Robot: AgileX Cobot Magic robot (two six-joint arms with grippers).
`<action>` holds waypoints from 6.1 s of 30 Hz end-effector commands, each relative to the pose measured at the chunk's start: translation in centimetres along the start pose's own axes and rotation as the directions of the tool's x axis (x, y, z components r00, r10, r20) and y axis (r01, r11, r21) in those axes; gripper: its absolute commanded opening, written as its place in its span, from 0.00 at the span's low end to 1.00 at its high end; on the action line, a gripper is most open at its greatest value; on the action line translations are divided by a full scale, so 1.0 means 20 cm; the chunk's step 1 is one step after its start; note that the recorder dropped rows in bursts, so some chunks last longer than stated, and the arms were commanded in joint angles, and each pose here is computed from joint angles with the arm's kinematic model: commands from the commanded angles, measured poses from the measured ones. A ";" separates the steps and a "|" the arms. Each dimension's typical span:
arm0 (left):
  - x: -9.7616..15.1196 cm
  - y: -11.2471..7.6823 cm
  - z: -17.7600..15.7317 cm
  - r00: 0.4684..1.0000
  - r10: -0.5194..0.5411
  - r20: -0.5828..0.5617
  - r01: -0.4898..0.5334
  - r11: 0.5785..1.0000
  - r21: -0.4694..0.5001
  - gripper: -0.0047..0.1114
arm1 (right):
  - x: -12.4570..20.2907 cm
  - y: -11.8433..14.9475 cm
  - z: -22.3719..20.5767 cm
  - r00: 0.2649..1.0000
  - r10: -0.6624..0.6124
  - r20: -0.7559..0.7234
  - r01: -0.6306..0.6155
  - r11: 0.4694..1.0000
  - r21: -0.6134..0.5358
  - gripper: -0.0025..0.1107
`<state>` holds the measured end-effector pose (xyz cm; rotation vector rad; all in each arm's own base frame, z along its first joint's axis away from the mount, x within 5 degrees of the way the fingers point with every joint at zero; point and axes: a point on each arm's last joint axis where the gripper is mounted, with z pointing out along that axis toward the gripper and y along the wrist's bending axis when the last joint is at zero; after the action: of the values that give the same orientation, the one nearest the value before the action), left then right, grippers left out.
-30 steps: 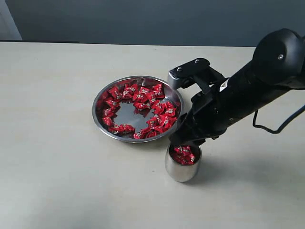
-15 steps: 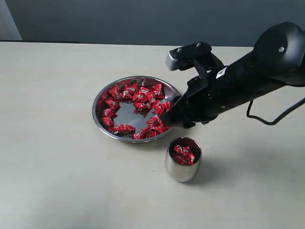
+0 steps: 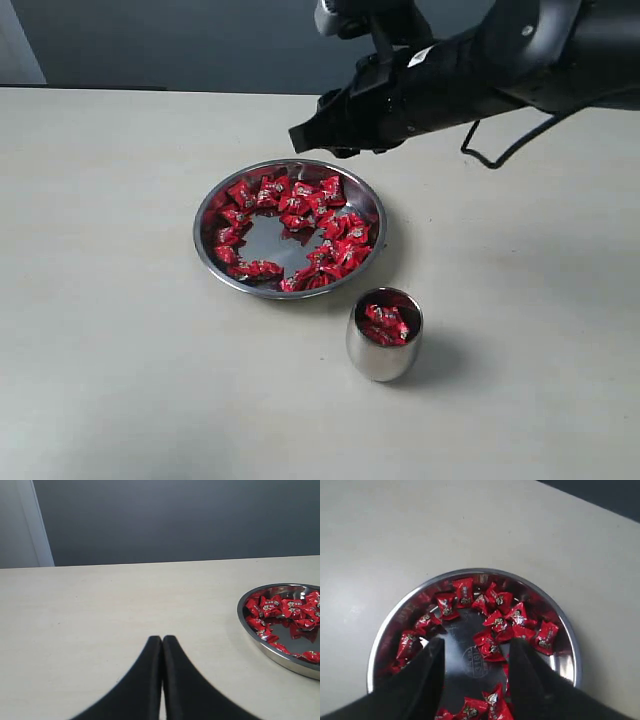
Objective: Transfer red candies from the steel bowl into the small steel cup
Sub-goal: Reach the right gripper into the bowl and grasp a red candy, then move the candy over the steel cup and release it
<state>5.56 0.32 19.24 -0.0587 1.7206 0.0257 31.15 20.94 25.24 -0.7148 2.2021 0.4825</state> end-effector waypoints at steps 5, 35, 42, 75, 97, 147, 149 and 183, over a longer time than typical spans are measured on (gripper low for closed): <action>0.00 0.00 0.00 1.000 -0.003 0.006 0.003 1.000 0.007 0.04 | 0.07 -0.04 0.25 0.991 -0.041 -0.125 0.037 0.999 -0.031 0.39; 0.00 0.00 0.00 1.000 -0.003 0.006 0.003 1.000 0.007 0.04 | 0.23 -0.11 0.79 0.908 -0.173 -0.381 0.122 0.981 -0.154 0.38; 0.00 0.00 0.00 1.000 -0.003 0.006 0.003 1.000 0.007 0.04 | 0.22 -0.11 0.79 0.912 -0.174 -0.372 0.125 0.980 -0.153 0.11; 0.00 0.00 0.00 1.000 -0.003 0.006 0.003 1.000 0.007 0.04 | 0.16 -0.10 0.78 0.939 -0.127 -0.321 0.089 0.987 -0.131 0.38; 0.00 0.00 0.00 1.000 -0.003 0.006 0.003 1.000 0.007 0.04 | 0.18 -0.10 0.80 0.942 -0.104 -0.318 0.066 0.990 -0.128 0.38; 0.00 0.00 0.00 1.000 -0.003 0.006 0.003 1.000 0.007 0.04 | -0.11 0.07 0.29 0.928 -0.152 -0.341 0.039 0.948 -0.316 0.02; 0.00 0.00 0.00 1.000 -0.003 0.006 0.003 1.000 0.007 0.04 | -0.11 0.08 0.17 0.936 -0.140 -0.323 0.037 0.951 -0.305 0.02; 0.00 0.00 0.00 1.000 -0.003 0.006 0.003 1.000 0.007 0.04 | 0.54 0.10 -0.21 0.910 -0.030 -0.414 -0.038 0.987 -0.156 0.02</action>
<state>5.56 0.32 19.24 -0.0587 1.7206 0.0257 21.57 16.79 19.93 -0.9394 2.6001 0.5913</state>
